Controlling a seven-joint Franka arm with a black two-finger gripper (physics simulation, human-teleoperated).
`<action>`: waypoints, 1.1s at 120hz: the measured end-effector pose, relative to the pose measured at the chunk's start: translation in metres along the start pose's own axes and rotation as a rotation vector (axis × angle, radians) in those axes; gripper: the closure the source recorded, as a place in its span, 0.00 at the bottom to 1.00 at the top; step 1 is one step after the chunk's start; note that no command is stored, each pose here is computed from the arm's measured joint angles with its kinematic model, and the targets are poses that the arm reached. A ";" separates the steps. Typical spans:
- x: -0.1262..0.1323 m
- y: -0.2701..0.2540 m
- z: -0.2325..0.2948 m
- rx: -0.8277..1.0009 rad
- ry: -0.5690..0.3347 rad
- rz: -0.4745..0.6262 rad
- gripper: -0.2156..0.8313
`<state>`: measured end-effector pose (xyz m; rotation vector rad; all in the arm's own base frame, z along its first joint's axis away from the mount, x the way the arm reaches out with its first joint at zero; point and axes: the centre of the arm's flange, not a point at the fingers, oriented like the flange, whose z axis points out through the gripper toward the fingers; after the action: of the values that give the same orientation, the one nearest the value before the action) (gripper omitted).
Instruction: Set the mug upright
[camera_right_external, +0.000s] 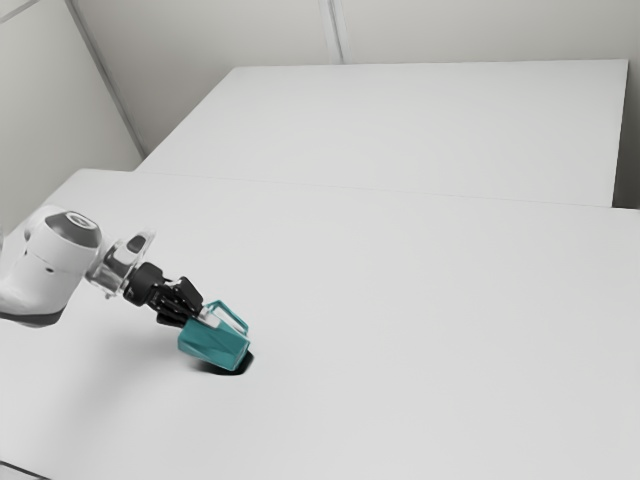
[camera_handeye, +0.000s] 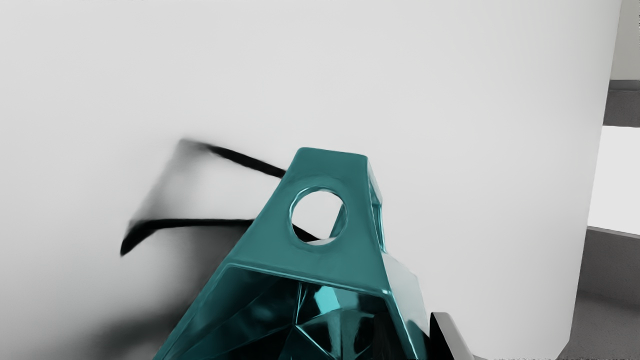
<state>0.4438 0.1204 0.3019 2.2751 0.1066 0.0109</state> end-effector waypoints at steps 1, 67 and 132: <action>0.000 0.000 0.000 0.000 0.000 0.002 0.90; 0.009 0.040 -0.021 0.074 -0.014 0.166 0.95; 0.110 0.159 0.048 0.434 -0.206 0.594 0.96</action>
<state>0.5670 -0.0100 0.3886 2.6378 -0.7394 0.0708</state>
